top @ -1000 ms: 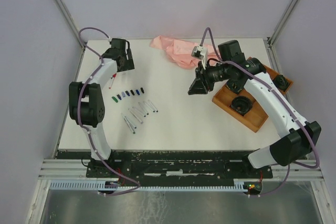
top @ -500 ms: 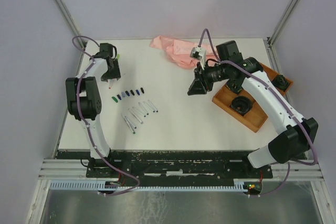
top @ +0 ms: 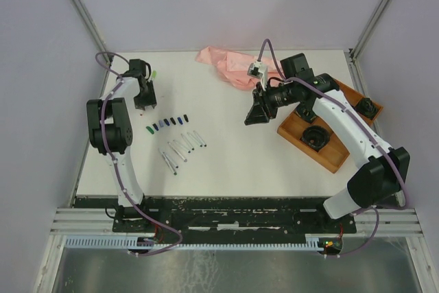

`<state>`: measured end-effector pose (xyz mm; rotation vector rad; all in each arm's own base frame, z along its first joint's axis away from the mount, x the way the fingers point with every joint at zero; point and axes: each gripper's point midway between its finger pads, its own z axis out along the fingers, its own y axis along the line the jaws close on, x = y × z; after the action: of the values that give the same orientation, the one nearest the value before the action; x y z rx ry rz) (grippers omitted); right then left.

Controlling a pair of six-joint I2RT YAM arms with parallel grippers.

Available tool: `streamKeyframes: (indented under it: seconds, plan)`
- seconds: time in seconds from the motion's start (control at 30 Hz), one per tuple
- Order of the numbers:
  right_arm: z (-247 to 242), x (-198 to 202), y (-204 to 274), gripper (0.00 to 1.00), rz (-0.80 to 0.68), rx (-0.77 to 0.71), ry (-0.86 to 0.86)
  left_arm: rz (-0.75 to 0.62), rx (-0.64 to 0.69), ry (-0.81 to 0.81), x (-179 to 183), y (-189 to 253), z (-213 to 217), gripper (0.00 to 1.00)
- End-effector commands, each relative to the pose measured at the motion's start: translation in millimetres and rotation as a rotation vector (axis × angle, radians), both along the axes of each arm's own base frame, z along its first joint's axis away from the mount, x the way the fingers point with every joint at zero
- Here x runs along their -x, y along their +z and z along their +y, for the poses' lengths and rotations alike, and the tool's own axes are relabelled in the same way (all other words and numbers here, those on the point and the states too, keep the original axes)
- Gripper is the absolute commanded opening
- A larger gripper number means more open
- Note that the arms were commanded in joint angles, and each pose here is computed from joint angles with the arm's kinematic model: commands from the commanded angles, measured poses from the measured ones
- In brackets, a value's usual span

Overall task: Open the pen caps
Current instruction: Pick up the pen from the center of the board.

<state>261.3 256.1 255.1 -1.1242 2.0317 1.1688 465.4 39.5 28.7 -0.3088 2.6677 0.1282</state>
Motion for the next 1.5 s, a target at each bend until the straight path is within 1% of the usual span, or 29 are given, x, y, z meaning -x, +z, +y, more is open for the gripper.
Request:
streamKeyframes:
  seconds: [0.0,0.13,0.3,0.5,0.77,0.87,1.03,1.17,1.47]
  plan:
    - [3,-2,4,0.39,-0.017,-0.035,0.025,-0.058,-0.011,-0.066,-16,21,1,0.49]
    - [3,-3,2,0.39,-0.008,-0.034,0.023,-0.112,-0.016,-0.065,-20,36,1,0.48]
    - [3,-3,0,0.39,0.002,-0.036,0.024,-0.141,-0.078,-0.028,-21,43,17,0.47]
    - [3,-3,0,0.39,0.014,-0.043,0.025,-0.181,-0.042,-0.015,-23,44,25,0.5]
    - [2,-4,0,0.39,0.024,-0.049,0.022,-0.12,-0.008,-0.018,-20,22,26,0.46]
    - [1,-4,0,0.39,0.024,-0.051,0.021,-0.102,0.009,-0.022,-19,17,23,0.42]
    - [1,-4,1,0.39,0.027,-0.055,0.023,-0.092,0.042,-0.043,-17,13,17,0.4]
    - [2,-4,2,0.39,0.029,-0.057,0.024,-0.085,0.044,-0.05,-16,12,16,0.37]
    - [1,-4,2,0.39,0.034,-0.064,0.024,-0.063,0.014,-0.03,-14,11,21,0.38]
